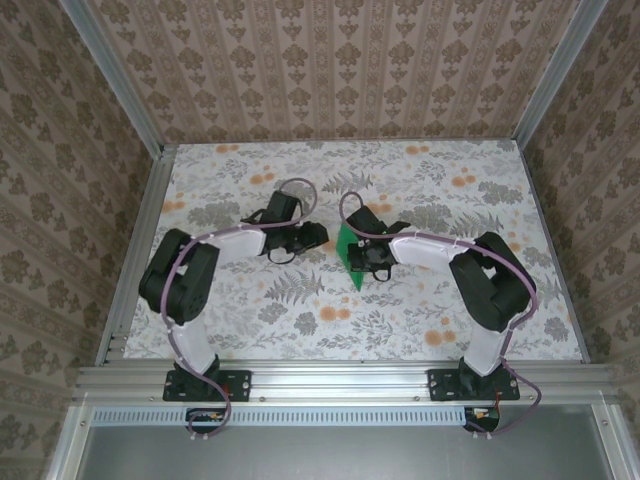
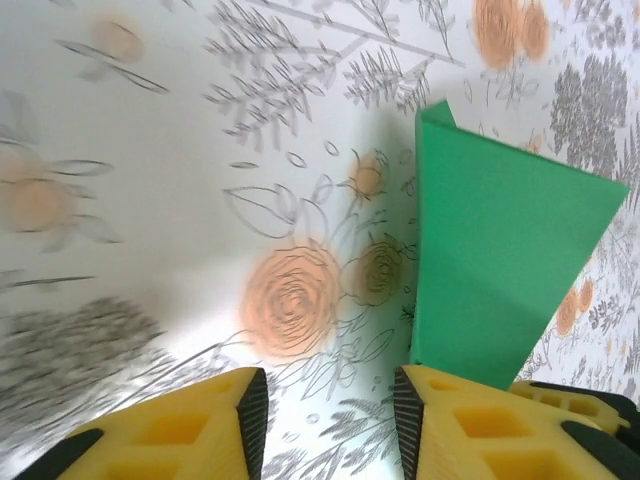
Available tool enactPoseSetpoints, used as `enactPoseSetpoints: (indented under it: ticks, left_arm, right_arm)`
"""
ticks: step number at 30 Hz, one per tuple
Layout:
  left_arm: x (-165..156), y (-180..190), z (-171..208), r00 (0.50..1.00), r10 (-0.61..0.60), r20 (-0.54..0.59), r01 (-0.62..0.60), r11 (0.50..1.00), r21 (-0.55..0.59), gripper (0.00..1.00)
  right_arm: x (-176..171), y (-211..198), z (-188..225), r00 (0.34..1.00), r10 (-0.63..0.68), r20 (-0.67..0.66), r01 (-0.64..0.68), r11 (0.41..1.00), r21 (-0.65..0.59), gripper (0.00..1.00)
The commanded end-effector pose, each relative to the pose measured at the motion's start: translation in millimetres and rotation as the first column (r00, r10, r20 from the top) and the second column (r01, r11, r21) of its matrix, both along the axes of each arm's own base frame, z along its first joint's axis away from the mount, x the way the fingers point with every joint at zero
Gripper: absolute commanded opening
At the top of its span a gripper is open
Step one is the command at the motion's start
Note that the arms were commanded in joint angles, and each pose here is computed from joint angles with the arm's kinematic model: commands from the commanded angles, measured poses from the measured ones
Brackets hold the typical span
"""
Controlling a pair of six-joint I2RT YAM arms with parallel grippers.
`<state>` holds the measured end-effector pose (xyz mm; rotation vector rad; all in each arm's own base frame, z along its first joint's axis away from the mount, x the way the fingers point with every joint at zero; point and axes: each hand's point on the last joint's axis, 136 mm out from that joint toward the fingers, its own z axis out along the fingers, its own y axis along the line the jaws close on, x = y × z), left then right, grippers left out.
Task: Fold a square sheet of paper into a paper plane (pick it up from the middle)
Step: Move the paper plane to the center of the table.
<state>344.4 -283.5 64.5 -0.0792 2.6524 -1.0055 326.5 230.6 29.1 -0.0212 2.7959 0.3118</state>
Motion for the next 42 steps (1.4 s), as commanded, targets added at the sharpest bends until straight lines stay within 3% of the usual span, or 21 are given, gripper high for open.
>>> enactPoseSetpoints:
  ticks: [1, 9, 17, 25, 34, 42]
  left_arm:
    - [0, 33, 11, 0.998, 0.058, 0.032, -0.060, 0.996, 0.065, 0.44]
    - [-6, 79, 19, 0.988, 0.143, 0.056, -0.149, 0.979, 0.141, 0.52]
    - [-15, 121, 19, 0.972, 0.227, 0.062, -0.235, 0.934, 0.268, 0.72]
    - [-31, 177, 16, 0.941, 0.333, 0.060, -0.327, 0.852, 0.409, 0.92]
    - [-48, 199, 16, 0.925, 0.372, 0.074, -0.368, 0.830, 0.419, 0.98]
    - [-51, 203, 14, 0.925, 0.373, 0.070, -0.366, 0.829, 0.422, 1.00]
  right_arm:
    - [0, -4, -3, 1.000, 0.002, -0.009, -0.003, 0.998, -0.066, 0.23]
    - [3, 4, -6, 1.000, 0.016, -0.012, -0.017, 0.995, -0.097, 0.24]
    - [8, 1, 2, 1.000, 0.019, 0.015, -0.017, 0.990, -0.143, 0.11]
    - [48, 17, 31, 0.994, 0.065, 0.090, -0.049, 0.984, -0.171, 0.08]
    - [98, 34, 29, 0.994, 0.062, 0.094, -0.042, 0.979, -0.198, 0.08]
    - [116, 32, 5, 0.996, 0.058, 0.068, -0.040, 0.972, -0.233, 0.10]
